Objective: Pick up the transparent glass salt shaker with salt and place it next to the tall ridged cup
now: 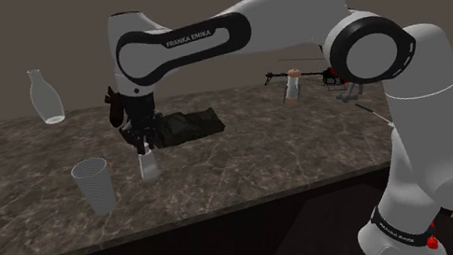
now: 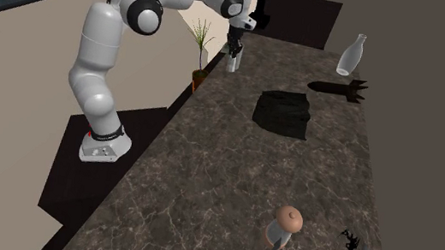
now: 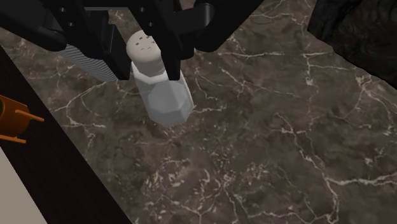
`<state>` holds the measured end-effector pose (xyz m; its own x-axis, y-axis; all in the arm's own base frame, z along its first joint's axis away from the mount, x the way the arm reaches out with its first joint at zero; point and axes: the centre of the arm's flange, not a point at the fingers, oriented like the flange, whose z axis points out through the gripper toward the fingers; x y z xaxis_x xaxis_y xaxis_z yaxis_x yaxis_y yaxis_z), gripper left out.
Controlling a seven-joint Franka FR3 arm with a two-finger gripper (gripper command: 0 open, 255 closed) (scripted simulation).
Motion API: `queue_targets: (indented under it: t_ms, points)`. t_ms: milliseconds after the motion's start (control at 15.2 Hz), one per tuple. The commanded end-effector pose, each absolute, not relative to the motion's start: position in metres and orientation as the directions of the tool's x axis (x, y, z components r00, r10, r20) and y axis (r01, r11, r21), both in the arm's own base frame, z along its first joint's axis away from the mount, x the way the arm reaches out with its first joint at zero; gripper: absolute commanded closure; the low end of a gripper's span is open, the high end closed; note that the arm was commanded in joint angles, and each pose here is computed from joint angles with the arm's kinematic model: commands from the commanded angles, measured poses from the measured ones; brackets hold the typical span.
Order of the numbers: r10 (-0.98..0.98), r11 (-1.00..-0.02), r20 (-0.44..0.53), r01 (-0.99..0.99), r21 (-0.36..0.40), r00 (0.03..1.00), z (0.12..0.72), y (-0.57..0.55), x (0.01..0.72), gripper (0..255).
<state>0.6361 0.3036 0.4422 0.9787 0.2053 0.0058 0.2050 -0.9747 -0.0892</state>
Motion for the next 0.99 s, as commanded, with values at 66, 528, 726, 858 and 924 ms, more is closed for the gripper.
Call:
queue_targets:
  t_ms: [66,528,726,858,924]
  points:
    - [0.205,-0.975,0.007,0.205,-0.089,0.979,0.426,0.302,0.636,255]
    - [0.205,-0.975,0.007,0.205,-0.089,0.979,0.389,0.302,0.636,255]
    - [0.205,-0.975,0.007,0.205,-0.089,0.979,0.376,0.302,0.636,255]
    - [0.205,-0.975,0.007,0.205,-0.089,0.979,0.376,0.302,0.636,255]
    - [0.205,-0.975,0.007,0.205,-0.089,0.979,0.376,0.302,0.636,255]
